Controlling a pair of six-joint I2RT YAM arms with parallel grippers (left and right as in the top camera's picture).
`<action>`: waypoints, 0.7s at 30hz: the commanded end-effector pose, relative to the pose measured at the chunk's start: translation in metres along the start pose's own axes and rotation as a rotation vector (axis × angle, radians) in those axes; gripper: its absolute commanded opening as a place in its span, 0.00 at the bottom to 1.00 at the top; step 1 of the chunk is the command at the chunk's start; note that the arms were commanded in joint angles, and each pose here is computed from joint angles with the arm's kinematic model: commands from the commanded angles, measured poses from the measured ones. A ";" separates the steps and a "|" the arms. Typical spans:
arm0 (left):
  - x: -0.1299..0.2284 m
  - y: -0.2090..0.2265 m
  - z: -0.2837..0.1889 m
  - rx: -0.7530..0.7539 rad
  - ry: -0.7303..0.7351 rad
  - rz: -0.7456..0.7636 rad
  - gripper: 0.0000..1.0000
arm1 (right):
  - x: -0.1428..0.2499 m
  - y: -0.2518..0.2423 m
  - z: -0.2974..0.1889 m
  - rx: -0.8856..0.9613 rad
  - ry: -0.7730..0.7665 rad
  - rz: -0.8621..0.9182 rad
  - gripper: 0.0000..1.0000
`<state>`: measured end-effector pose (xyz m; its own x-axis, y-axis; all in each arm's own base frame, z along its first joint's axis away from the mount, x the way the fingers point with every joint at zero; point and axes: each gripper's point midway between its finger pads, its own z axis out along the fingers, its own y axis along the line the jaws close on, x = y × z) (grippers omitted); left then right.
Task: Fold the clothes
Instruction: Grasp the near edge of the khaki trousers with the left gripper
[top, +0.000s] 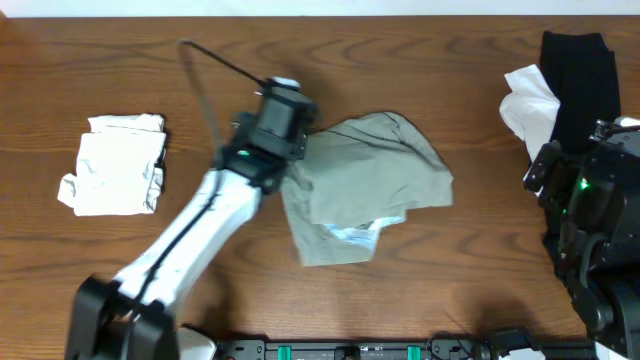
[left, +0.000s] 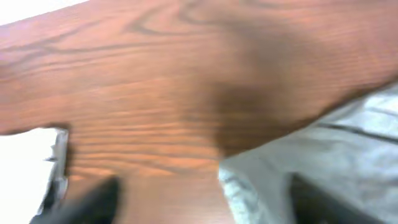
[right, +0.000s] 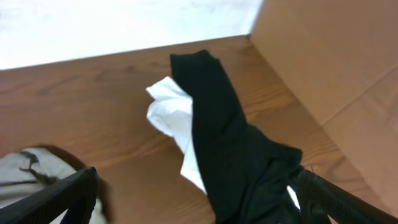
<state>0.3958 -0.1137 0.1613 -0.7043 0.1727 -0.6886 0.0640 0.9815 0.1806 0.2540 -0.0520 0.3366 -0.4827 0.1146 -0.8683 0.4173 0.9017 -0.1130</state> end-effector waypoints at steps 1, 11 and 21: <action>0.001 -0.016 -0.025 0.182 0.023 0.004 0.98 | 0.001 0.008 0.005 -0.028 0.028 0.003 0.99; 0.120 -0.022 -0.057 0.205 0.525 -0.268 0.98 | 0.010 0.022 0.022 -0.043 0.092 -0.062 0.99; 0.189 -0.064 -0.040 0.399 0.648 -0.369 0.98 | 0.010 0.022 0.022 -0.044 0.091 -0.084 0.99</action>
<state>0.2495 -0.1340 0.0602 -0.9777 -0.1061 -0.1814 -0.0615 0.9698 -0.2358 0.2758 -0.0379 0.3085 -0.5906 0.0854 -0.8025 0.3392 0.9286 -0.1508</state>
